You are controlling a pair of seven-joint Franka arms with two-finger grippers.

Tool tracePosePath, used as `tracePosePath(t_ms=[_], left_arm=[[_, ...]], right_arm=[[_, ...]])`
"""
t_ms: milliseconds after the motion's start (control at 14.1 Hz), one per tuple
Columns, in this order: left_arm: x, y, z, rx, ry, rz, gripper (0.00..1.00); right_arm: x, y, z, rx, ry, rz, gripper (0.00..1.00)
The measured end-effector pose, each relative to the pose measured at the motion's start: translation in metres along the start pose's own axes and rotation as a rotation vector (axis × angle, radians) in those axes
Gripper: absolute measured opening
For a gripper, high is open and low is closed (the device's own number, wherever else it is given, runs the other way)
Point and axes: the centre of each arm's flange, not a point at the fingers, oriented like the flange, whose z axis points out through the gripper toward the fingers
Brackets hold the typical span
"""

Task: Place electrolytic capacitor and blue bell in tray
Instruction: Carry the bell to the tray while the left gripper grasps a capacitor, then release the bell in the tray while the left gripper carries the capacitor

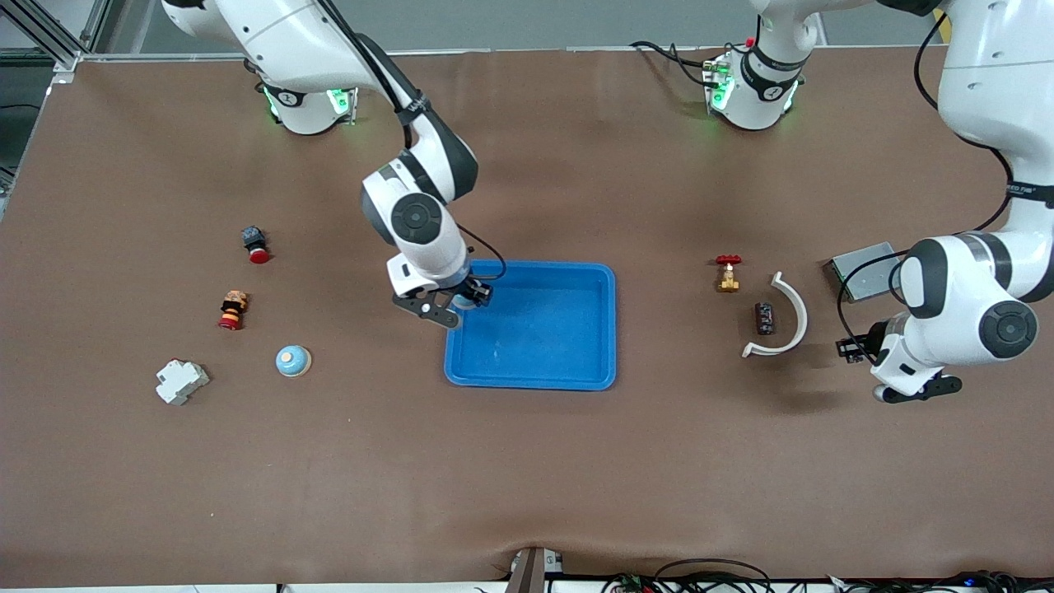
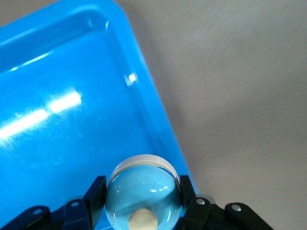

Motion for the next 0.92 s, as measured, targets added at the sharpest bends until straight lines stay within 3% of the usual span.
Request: tracePosePath(t_ms=[354, 920], left_arm=[[-0.013, 0.075, -0.055, -0.021, -0.045, -0.176, 0.33], [-0.063, 0.208, -0.085, -0.084, -0.06, -0.418, 0.33]], right_arm=[[-0.012, -0.024, 0.024, -0.003, -0.003, 0.029, 0.67], [-0.021, -0.031, 0.042, -0.002, 0.0, 0.048, 0.67]])
